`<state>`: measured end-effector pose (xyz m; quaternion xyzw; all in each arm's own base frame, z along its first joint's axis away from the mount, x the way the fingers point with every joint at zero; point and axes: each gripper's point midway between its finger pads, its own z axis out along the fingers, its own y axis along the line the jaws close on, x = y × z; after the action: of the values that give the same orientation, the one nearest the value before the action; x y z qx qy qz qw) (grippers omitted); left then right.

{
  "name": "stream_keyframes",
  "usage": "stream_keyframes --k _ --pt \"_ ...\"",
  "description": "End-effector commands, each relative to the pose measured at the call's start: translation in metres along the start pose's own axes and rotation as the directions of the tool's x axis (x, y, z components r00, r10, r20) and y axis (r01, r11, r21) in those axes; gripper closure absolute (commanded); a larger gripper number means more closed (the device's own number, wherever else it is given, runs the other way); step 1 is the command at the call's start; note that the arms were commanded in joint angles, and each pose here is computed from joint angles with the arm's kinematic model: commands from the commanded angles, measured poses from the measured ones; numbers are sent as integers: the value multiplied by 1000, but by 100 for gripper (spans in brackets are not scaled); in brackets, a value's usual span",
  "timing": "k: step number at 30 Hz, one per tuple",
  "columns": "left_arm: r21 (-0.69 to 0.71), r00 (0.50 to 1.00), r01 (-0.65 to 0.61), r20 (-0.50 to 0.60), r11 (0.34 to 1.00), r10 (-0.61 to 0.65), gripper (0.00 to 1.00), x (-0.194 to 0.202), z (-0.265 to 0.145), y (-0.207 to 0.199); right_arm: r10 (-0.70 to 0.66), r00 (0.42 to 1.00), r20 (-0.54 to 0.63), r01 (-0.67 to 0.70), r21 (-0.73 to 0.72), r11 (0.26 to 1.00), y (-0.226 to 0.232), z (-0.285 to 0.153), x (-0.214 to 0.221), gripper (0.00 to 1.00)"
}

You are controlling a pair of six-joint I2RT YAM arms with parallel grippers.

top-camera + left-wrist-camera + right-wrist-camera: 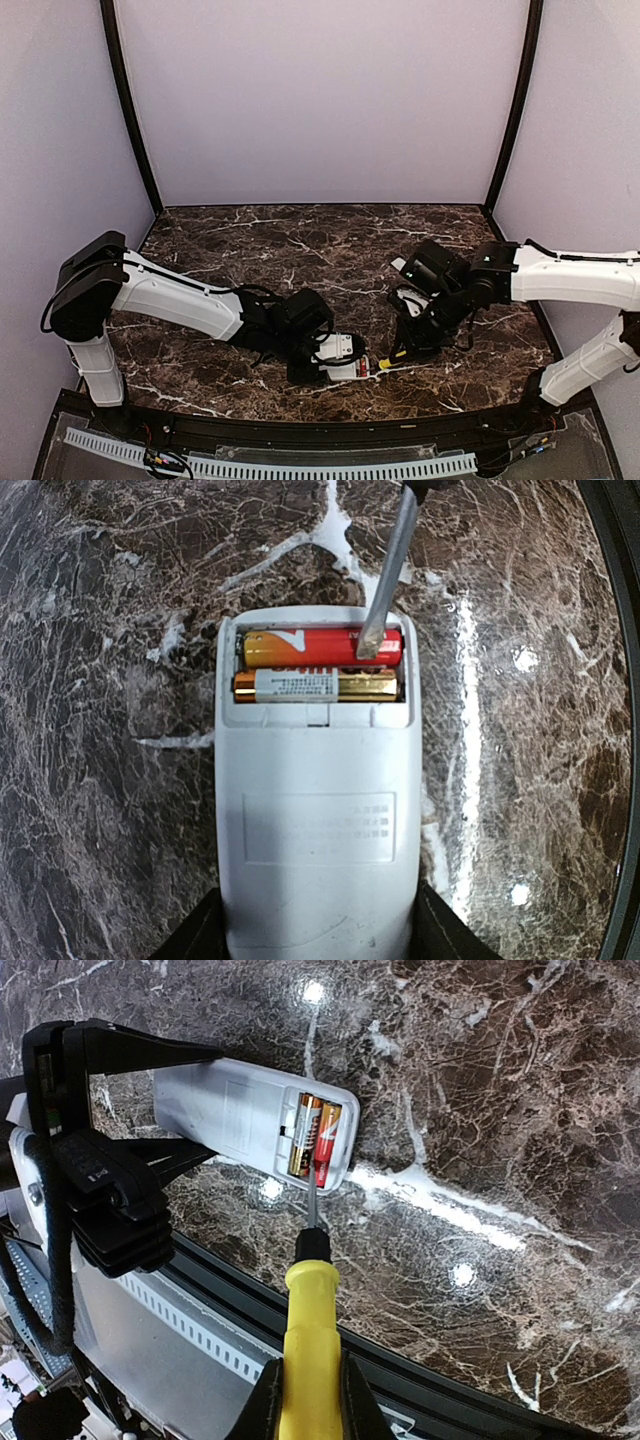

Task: Unload the batteries from the remote control
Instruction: Remove the battery from the remote control without the battery cover.

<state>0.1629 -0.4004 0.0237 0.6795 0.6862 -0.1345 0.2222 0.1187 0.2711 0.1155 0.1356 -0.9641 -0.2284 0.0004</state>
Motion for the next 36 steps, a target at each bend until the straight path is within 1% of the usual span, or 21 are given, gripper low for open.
stream_keyframes --k 1,9,13,17,20,25,31,36 --pt "18 1000 -15 -26 1000 16 65 7 4 -7 29 999 -26 -27 67 997 -5 -1 2 100" --pt "19 1000 -14 -23 1000 14 65 6 4 -7 143 986 -81 -123 218 968 -10 1 1 100" --pt "19 1000 -14 -20 1000 14 65 5 3 -7 167 981 -93 -141 237 961 -4 15 3 100" --pt "21 1000 -14 -22 1000 15 65 6 3 -8 172 982 -78 -152 211 966 0 28 4 100" --pt "19 1000 -15 -23 1000 15 65 7 3 -8 175 983 -56 -165 151 975 -4 35 8 100" --pt "19 1000 -15 -22 1000 16 65 7 4 -8 148 989 -2 -148 -82 986 8 39 5 100" --pt "19 1000 -15 -26 1000 15 65 8 4 -8 164 986 41 -145 -294 945 10 36 4 100" --pt "23 1000 -15 -25 1000 16 65 7 5 -8 172 983 63 -135 -384 913 9 33 5 100"
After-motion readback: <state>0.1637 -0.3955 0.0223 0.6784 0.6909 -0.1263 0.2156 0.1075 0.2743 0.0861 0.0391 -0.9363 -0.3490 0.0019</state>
